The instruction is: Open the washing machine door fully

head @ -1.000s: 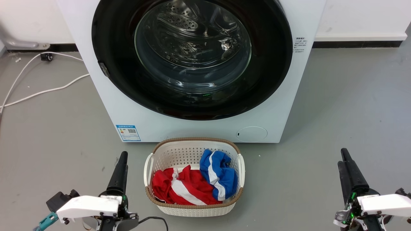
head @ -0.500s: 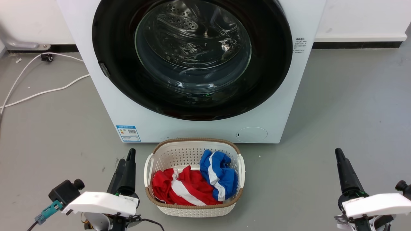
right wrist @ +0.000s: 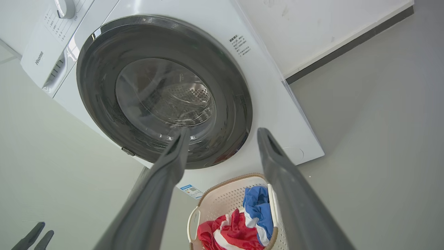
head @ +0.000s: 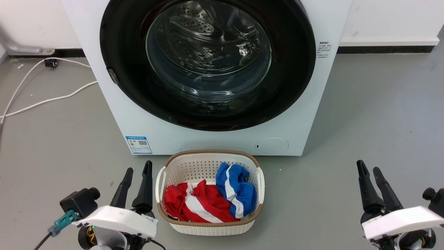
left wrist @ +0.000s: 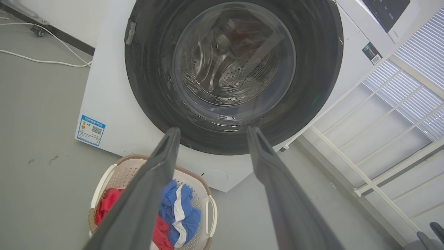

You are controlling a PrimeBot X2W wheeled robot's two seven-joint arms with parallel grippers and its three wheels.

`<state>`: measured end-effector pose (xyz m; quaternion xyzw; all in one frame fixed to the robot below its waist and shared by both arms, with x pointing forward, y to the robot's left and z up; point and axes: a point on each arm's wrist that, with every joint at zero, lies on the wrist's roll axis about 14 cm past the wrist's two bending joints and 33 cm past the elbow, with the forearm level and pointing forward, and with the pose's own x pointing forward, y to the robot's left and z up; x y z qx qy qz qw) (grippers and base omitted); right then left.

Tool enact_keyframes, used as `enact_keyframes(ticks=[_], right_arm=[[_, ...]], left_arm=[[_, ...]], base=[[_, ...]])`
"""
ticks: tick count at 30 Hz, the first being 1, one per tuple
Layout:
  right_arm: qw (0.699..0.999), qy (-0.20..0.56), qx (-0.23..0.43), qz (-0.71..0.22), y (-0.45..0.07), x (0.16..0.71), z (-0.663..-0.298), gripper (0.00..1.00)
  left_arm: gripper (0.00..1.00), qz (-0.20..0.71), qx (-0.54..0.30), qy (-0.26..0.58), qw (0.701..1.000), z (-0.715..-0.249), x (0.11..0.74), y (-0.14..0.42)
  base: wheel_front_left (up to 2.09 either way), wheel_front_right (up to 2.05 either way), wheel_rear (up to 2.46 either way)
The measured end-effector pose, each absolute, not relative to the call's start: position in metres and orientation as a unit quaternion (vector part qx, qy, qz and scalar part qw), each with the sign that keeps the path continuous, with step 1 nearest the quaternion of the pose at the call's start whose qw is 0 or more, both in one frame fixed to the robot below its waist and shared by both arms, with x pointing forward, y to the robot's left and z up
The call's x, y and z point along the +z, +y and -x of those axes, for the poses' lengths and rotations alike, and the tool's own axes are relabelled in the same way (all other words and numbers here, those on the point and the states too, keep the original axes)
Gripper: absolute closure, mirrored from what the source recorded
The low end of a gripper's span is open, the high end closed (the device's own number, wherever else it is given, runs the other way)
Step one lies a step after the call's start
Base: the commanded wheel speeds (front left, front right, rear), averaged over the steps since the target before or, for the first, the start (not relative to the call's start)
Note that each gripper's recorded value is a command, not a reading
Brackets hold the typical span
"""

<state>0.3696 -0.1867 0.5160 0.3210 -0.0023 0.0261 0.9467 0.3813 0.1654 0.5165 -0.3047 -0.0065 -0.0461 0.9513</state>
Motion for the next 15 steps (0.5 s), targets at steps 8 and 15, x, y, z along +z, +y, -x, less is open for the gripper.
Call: enact_keyframes(ticks=[8,15], right_arm=[[0.963,-0.008,0.036,-0.267,-0.1829,0.5216,-0.3688,0.00],[0.975,-0.006,0.041,-0.219,-0.1812,0.5216,-0.3679,0.00]], left_arm=[[0.00,0.246,-0.058,-0.010,0.968,-0.3808,0.5172,0.1605],[0.00,0.202,-0.065,-0.012,0.977,-0.3803,0.5163,0.1571]], base=[[0.00,0.00,0.00],[0.00,0.00,0.00]])
